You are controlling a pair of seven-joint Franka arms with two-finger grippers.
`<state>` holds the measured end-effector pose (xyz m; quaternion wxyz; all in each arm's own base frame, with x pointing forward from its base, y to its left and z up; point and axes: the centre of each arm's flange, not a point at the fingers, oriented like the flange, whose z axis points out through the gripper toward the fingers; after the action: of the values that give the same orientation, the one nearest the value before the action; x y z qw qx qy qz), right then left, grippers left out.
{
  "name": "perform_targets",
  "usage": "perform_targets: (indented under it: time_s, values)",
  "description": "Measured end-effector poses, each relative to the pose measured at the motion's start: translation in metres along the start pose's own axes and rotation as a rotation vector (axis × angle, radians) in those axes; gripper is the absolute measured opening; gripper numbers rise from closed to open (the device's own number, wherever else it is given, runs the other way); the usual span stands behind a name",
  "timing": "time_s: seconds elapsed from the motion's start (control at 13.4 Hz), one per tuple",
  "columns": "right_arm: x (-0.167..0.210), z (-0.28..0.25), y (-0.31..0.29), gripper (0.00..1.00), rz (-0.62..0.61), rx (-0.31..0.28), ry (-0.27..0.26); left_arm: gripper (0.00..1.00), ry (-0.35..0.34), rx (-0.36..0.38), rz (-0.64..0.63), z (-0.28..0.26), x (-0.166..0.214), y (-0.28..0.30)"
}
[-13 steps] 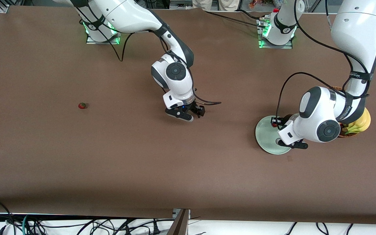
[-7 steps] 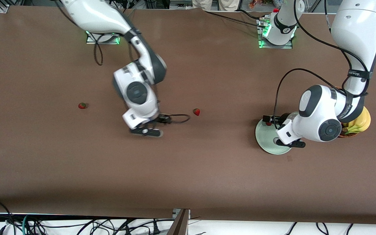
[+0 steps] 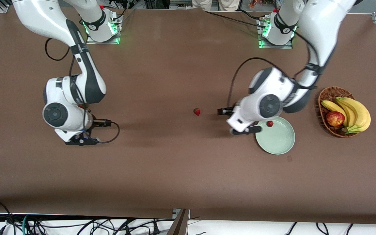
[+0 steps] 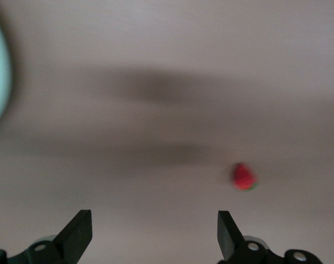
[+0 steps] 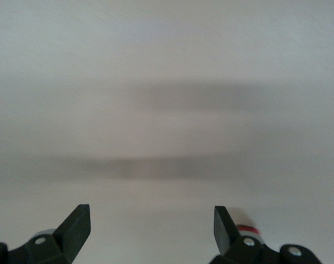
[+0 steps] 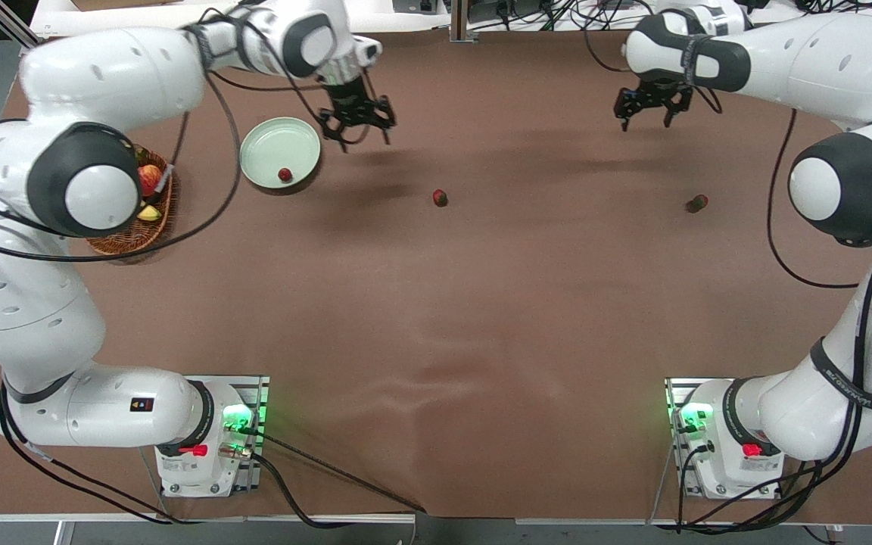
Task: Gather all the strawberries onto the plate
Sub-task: 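Grasp the mid-table strawberry with the left gripper while the right returns, then drop the strawberry on the plate while the right gripper grasps the last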
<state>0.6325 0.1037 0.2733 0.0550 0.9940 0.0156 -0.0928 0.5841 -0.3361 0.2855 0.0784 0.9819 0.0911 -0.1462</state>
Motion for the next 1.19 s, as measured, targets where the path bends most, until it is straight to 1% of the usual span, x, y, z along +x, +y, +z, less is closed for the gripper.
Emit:
perform_targets:
  time_s: [0.15,0.3,0.45,0.6,0.67,0.75,0.82,0.89,0.97,1.04,1.19]
  values:
    - [-0.016,0.029,0.035,1.0,-0.012,-0.009,0.007,1.0,0.015,-0.029,-0.041,0.046,-0.016,0.039]
    - [-0.035,0.06,0.066,1.0,-0.014,-0.016,0.014,1.0,0.033,-0.026,-0.067,0.08,-0.021,0.055]
    - [-0.055,0.083,0.083,1.0,-0.005,-0.017,0.009,0.99,0.066,-0.016,-0.069,0.093,-0.023,0.064]
    - [-0.067,0.093,0.091,1.0,0.005,-0.016,-0.003,0.97,0.097,-0.016,-0.083,0.102,-0.03,0.076]
    - [-0.072,0.096,0.095,1.0,0.009,-0.015,-0.007,0.94,0.105,-0.01,-0.087,0.109,-0.035,0.081]
    - [-0.077,0.101,0.1,1.0,0.011,-0.016,-0.006,0.94,0.111,-0.003,-0.088,0.117,-0.038,0.084]
    - [-0.081,0.106,0.103,1.0,0.012,-0.016,-0.002,0.89,0.112,0.004,-0.088,0.123,-0.039,0.085]
    - [-0.086,0.112,0.106,1.0,0.013,-0.017,0.0,0.89,0.111,0.01,-0.09,0.127,-0.039,0.084]
    - [-0.09,0.118,0.108,1.0,0.014,-0.017,-0.002,0.81,0.109,0.013,-0.092,0.131,-0.037,0.082]
    - [-0.093,0.122,0.108,1.0,0.013,-0.017,-0.005,0.71,0.108,0.015,-0.095,0.133,-0.036,0.081]
    - [-0.097,0.126,0.108,1.0,0.012,-0.017,-0.012,0.47,0.108,0.017,-0.099,0.135,-0.034,0.079]
